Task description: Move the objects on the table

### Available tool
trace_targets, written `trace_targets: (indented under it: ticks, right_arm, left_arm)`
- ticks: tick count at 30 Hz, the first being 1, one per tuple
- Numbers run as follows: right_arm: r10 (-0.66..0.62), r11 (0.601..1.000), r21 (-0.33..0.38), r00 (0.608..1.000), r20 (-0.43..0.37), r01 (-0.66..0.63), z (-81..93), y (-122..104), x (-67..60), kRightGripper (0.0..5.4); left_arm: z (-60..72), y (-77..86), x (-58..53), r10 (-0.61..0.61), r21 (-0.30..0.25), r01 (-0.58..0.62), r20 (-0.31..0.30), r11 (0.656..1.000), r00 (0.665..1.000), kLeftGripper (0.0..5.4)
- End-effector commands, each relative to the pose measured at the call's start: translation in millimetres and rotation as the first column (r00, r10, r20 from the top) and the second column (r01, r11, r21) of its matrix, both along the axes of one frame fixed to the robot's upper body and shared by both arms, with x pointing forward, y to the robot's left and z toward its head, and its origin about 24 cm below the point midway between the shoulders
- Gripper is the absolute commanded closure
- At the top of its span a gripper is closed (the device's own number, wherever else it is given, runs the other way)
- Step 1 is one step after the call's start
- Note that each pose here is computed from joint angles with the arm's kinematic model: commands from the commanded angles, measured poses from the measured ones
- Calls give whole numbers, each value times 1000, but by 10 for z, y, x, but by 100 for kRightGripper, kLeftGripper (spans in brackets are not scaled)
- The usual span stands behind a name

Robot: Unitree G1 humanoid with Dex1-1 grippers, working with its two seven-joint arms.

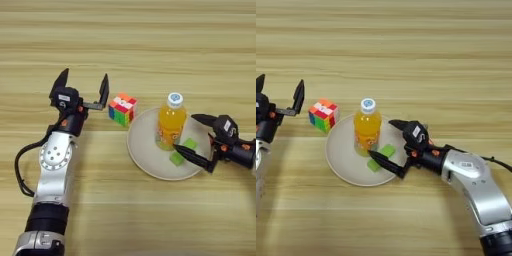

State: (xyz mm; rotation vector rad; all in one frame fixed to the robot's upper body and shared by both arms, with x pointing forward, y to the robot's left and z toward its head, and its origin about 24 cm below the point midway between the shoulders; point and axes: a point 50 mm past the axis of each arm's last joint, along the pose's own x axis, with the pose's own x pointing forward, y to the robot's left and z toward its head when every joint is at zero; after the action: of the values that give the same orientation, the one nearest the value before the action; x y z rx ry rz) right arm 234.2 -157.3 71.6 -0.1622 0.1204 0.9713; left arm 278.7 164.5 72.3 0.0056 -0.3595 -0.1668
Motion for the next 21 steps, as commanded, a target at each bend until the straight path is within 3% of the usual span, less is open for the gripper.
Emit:
trace_targets:
  ticks: [1, 15, 21]
  right_arm:
    - [-10, 1000, 25, 1000, 6, 9, 33, 84, 64, 2]
    - [-29, 996, 86, 1000, 10, 28, 34, 310, 183, 2]
    - [-30, 996, 87, 1000, -2, 30, -8, 362, 198, 62]
  left_arm:
    - [19, -23, 16, -4, 0, 4, 11, 1000, 1000, 0]
    - [12, -31, 10, -5, 0, 5, 11, 1000, 1000, 0]
    - [11, -33, 7, -4, 0, 4, 11, 1000, 1000, 0]
